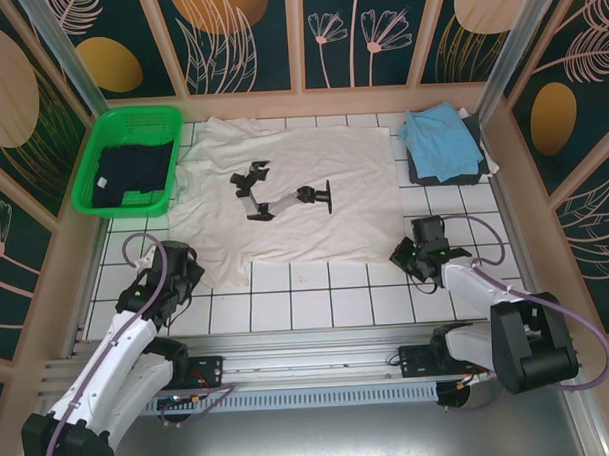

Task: Fold and stack the t-shirts

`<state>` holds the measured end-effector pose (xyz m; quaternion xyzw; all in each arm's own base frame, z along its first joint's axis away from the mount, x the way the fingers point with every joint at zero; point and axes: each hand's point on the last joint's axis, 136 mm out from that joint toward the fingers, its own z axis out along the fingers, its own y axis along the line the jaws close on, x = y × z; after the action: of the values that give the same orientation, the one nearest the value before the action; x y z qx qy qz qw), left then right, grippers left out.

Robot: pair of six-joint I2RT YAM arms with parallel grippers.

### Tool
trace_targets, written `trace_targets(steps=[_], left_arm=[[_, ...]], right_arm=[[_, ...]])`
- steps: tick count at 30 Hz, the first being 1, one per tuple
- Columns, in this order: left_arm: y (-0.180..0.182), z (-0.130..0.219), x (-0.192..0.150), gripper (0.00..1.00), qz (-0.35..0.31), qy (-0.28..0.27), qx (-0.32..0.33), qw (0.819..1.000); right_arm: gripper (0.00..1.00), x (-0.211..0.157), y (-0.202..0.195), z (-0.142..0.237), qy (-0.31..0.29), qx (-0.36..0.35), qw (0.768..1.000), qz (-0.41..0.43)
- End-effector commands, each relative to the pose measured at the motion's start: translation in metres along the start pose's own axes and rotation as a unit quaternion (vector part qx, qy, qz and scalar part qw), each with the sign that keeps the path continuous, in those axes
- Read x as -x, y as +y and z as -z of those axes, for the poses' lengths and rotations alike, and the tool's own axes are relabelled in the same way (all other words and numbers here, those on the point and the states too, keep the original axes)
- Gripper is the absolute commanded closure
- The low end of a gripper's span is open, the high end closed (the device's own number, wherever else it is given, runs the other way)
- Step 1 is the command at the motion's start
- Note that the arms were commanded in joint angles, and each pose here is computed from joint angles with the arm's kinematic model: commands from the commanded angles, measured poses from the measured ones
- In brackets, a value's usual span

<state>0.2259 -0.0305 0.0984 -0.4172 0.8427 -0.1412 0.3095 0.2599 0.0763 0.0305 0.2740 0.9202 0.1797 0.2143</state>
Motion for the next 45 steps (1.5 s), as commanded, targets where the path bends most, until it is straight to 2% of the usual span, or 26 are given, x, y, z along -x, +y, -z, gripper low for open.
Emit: trace_targets(steps=[1, 8, 16, 21, 26, 32, 41, 45], left_arm=[[-0.008, 0.016, 0.016, 1.00, -0.024, -0.026, 0.002, 0.999], [-0.003, 0.029, 0.043, 1.00, -0.060, -0.074, 0.062, 0.993], [-0.054, 0.013, 0.067, 1.00, -0.093, -0.095, 0.047, 0.990], [-0.090, -0.009, 0.084, 1.00, -0.113, -0.099, 0.041, 0.988], [-0.111, -0.036, 0.098, 1.00, -0.127, -0.093, 0.050, 0.986], [-0.140, -0.067, 0.113, 1.00, -0.142, -0.081, 0.046, 0.986], [-0.164, -0.117, 0.120, 1.00, -0.181, -0.044, 0.076, 0.980], [-0.173, -0.127, 0.129, 1.00, -0.185, -0.042, 0.086, 0.978]], right_arm=[[1.00, 0.024, 0.008, 0.020, -0.043, -0.014, 0.999, 0.017], [1.00, 0.054, 0.022, 0.046, -0.094, -0.011, 0.995, 0.033], [1.00, 0.090, 0.042, 0.043, -0.121, 0.000, 0.992, 0.044], [1.00, 0.109, 0.058, 0.028, -0.119, 0.003, 0.992, 0.052], [1.00, 0.130, 0.067, 0.014, -0.122, -0.002, 0.991, 0.058], [1.00, 0.143, 0.076, -0.011, -0.095, 0.003, 0.993, 0.063], [0.98, 0.160, 0.084, -0.043, -0.063, 0.004, 0.995, 0.075], [0.98, 0.166, 0.085, -0.048, -0.058, 0.003, 0.996, 0.073]])
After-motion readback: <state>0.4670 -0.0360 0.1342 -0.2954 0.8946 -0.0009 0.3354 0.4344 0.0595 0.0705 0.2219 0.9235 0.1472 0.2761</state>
